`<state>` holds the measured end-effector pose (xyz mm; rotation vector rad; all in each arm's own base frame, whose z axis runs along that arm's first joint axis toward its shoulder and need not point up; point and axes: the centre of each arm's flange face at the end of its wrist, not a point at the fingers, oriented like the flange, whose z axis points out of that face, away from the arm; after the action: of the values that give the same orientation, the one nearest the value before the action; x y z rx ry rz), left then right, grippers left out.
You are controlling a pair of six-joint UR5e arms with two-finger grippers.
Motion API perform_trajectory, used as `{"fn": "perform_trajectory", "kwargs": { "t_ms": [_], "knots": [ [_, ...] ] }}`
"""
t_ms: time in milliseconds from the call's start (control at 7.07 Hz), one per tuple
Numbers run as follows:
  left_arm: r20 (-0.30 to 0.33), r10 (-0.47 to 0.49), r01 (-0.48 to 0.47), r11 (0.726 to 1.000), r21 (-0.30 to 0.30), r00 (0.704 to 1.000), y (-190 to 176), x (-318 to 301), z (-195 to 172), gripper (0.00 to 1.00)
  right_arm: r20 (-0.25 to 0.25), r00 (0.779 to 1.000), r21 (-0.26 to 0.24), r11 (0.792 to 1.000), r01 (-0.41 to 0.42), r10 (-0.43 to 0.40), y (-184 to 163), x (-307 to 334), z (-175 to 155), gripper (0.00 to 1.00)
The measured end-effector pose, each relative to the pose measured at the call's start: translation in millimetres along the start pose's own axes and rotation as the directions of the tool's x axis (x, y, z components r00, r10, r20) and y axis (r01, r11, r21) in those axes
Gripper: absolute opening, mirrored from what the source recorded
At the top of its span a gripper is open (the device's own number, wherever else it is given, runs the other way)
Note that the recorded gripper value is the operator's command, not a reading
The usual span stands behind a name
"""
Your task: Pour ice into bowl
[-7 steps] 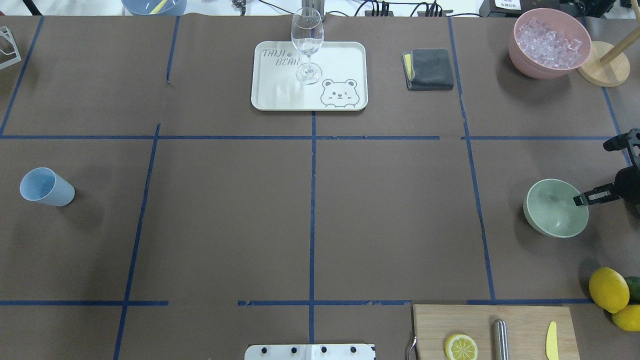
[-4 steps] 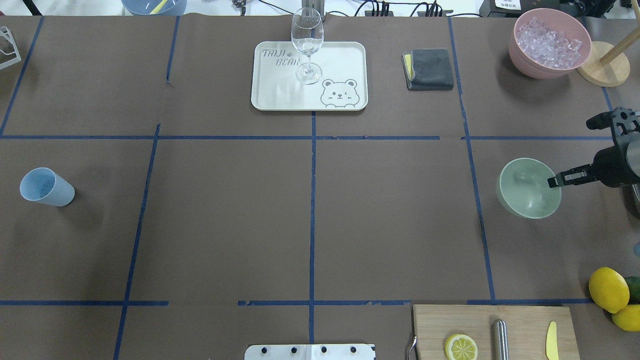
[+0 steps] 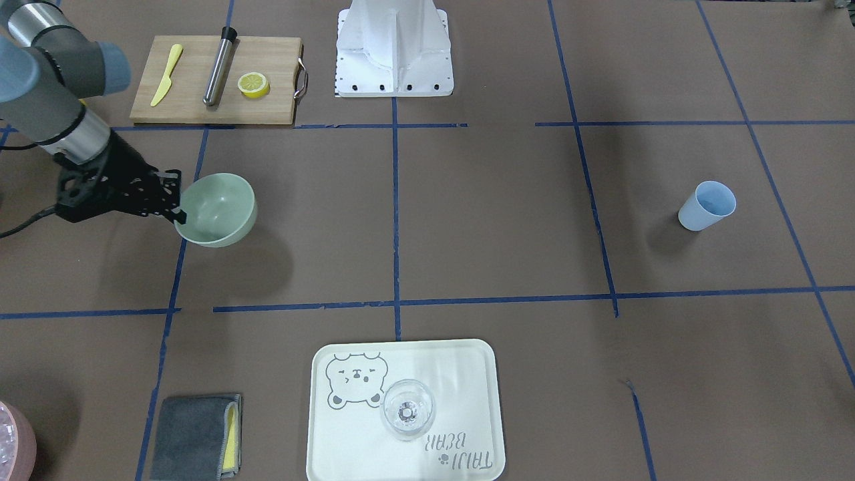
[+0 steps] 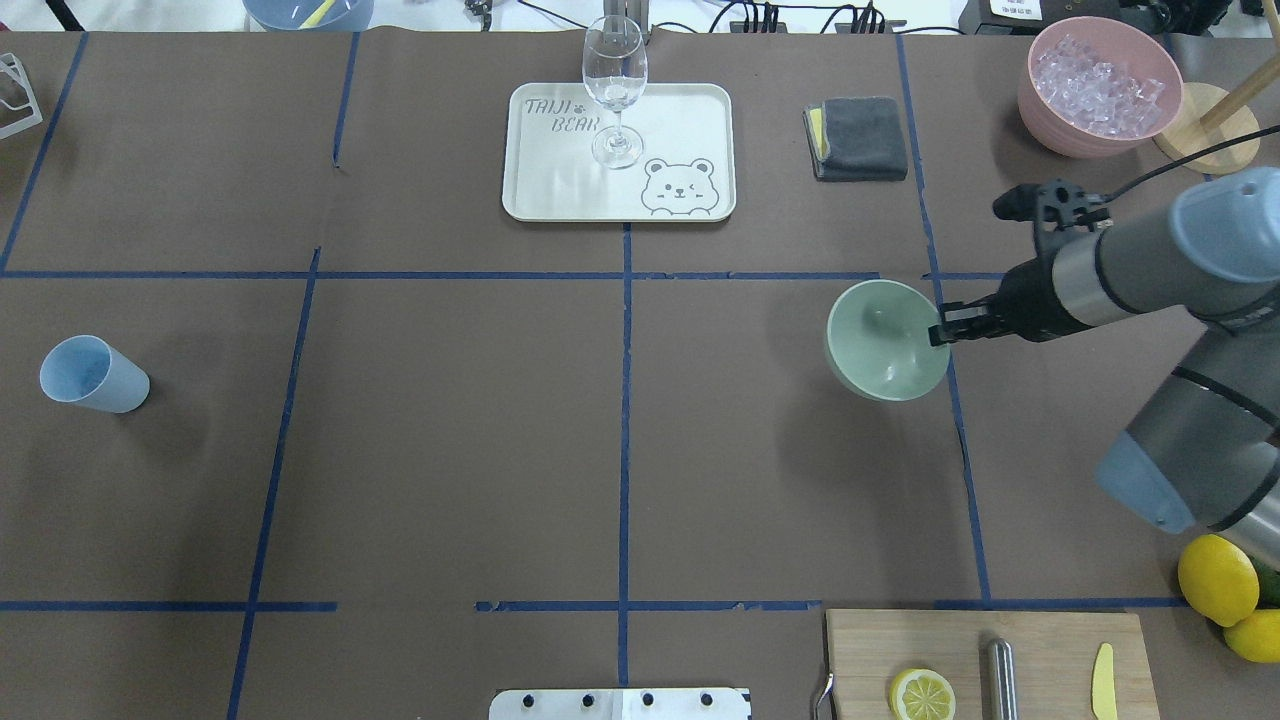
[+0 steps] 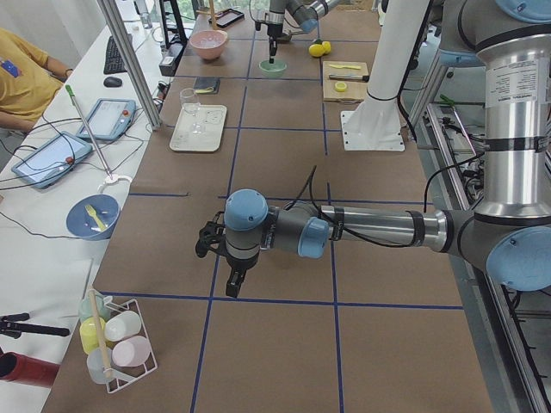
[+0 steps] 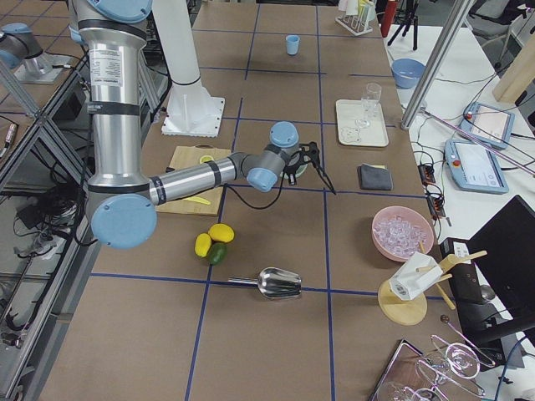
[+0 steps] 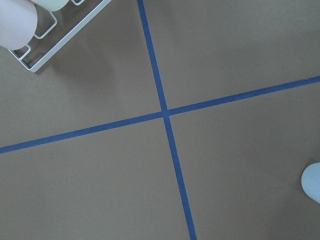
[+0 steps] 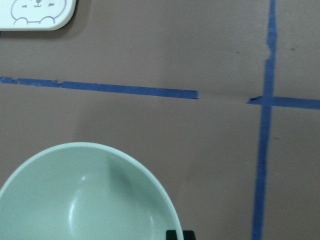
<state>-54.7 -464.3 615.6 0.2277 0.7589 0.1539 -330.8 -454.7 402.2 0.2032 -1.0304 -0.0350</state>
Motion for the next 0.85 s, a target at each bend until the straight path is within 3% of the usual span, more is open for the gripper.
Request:
{"fn": "perform_trajectory", "kwargs": {
  "t_ms": [283, 566, 848],
  "knots": [
    [0.001, -0.001, 0.001, 1.000, 0.000, 1.000, 0.2, -0.2, 0.1, 1.00, -0.023, 0.998, -0.004, 0.998, -0.057, 0.056, -1.9, -95.4, 24.0, 0.00],
    [0.001, -0.002, 0.002, 1.000, -0.001, 1.000, 0.6, -0.1, 0.0, 1.00, -0.083, 0.990, -0.019, 0.993, -0.115, 0.113, 11.0, -216.8, 40.1, 0.00],
    [0.001, 0.000, 0.000, 1.000, 0.002, 1.000, 0.1, 1.1, -1.2, 1.00, -0.110, 0.984, 0.011, 0.990, -0.142, 0.142, 26.0, -327.5, 62.1, 0.00]
  ]
}}
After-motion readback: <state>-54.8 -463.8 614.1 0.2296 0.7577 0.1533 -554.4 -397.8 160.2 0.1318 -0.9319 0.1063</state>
